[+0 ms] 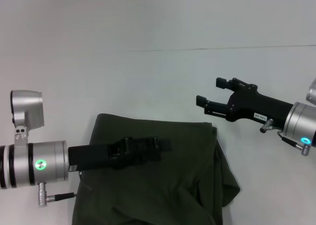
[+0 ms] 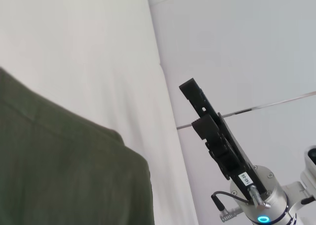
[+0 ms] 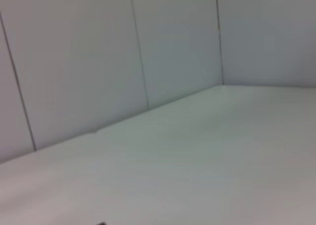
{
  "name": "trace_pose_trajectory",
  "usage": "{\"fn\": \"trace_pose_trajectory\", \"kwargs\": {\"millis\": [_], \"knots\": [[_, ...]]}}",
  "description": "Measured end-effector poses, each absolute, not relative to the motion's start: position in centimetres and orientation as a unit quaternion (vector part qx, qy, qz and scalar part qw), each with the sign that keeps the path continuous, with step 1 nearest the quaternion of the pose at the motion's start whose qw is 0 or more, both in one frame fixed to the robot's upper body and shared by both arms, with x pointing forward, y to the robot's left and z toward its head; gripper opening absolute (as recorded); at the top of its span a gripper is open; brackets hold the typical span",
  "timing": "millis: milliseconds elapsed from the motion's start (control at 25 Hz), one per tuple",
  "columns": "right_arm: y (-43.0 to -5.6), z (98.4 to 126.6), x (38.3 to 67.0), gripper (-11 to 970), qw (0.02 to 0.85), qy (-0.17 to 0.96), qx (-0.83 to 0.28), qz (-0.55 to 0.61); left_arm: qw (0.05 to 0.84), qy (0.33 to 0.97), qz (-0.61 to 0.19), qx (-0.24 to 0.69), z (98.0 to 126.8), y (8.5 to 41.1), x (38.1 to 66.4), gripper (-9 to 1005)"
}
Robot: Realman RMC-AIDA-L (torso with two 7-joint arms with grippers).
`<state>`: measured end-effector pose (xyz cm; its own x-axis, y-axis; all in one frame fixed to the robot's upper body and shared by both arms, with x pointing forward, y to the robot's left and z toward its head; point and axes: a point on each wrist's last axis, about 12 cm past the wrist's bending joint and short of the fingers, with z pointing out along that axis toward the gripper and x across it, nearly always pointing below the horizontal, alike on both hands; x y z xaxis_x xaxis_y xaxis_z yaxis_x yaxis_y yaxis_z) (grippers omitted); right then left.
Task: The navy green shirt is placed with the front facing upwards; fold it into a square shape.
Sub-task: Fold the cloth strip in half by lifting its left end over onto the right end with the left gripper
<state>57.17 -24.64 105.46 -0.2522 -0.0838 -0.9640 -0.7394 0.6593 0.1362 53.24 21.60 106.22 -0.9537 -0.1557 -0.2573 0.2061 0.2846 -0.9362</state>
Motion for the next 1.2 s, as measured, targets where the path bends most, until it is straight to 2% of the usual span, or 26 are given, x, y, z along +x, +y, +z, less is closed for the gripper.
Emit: {"fn": "trace_pose_trajectory", "kwargs": {"millis": [120, 320, 560, 720, 920, 1200], "knots": [[-25.1, 105.7, 57.1, 926, 0.554, 0.727, -0.265, 0.307, 0.174, 0.781, -0.599, 0.036, 106.6, 22.2, 53.2, 619], [-25.6, 106.6, 56.3, 926, 0.560, 0.705, -0.270, 0.342, 0.283, 0.735, -0.606, 0.112, 107.9, 23.8, 52.6, 797], [-26.5, 107.4, 54.6, 926, 0.481, 0.718, -0.259, 0.432, 0.340, 0.734, -0.569, 0.153, 107.9, 26.4, 51.5, 798], [-28.2, 107.5, 53.6, 926, 0.410, 0.751, -0.189, 0.482, 0.353, 0.738, -0.545, 0.184, 107.7, 27.4, 50.7, 798], [-30.8, 107.6, 53.6, 925, 0.367, 0.783, -0.090, 0.494, 0.396, 0.743, -0.498, 0.208, 106.9, 27.7, 50.8, 793], [-30.1, 106.0, 53.9, 925, 0.291, 0.833, -0.065, 0.466, 0.431, 0.751, -0.442, 0.232, 106.0, 27.6, 51.6, 792]]}}
